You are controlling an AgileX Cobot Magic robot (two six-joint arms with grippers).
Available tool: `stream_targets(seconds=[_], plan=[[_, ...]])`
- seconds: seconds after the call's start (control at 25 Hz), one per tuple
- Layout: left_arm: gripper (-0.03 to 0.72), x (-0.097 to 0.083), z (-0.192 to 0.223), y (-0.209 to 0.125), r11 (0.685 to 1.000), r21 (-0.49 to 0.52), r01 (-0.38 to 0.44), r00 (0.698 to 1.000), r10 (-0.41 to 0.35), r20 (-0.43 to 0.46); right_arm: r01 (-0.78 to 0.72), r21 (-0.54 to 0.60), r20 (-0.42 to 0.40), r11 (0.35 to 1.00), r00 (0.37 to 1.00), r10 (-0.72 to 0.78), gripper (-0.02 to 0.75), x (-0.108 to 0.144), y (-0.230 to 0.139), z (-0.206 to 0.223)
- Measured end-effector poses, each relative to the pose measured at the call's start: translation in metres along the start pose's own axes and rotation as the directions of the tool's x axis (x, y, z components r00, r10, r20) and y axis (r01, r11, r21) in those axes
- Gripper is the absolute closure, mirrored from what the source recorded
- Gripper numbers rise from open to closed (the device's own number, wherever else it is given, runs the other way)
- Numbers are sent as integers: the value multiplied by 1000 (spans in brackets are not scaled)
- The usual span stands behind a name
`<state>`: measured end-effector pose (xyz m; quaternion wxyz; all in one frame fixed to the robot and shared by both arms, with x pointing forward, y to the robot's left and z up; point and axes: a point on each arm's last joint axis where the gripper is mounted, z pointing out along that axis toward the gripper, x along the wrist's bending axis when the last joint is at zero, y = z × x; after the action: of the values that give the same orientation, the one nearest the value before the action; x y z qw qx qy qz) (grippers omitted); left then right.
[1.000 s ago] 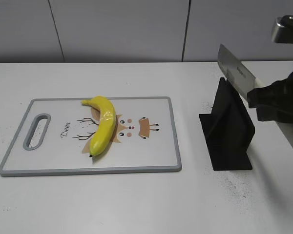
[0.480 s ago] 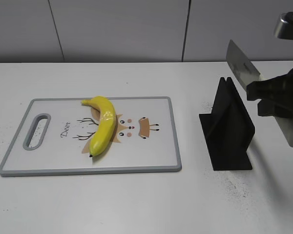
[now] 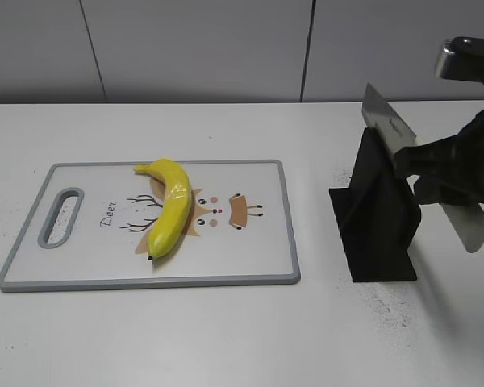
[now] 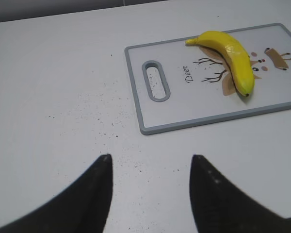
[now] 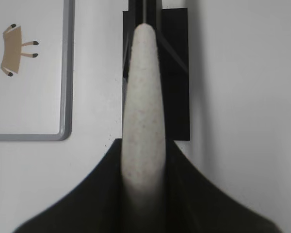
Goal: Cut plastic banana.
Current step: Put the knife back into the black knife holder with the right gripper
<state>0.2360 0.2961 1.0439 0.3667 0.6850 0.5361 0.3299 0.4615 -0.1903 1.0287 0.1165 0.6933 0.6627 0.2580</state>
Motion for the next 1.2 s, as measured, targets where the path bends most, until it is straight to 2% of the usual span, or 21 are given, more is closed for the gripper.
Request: stream_targets(seconds=[0.6, 1.04, 1.12, 1.2], plan=[[208, 0, 0, 0, 1000, 0, -1, 1000, 1, 0, 3, 9, -2, 1000, 1000, -3, 577, 1, 0, 4], [208, 0, 0, 0, 1000, 0, 1, 1000, -1, 0, -10, 74, 22, 997, 1000, 8, 575, 2, -4, 23], [208, 0, 0, 0, 1000, 0, 0, 1000, 0, 0, -9, 73, 21, 997, 1000, 8, 524, 2, -4, 23], [208, 0, 0, 0, 1000, 0, 0, 1000, 0, 0, -9, 70, 19, 998, 1000, 8, 403, 2, -3, 23]])
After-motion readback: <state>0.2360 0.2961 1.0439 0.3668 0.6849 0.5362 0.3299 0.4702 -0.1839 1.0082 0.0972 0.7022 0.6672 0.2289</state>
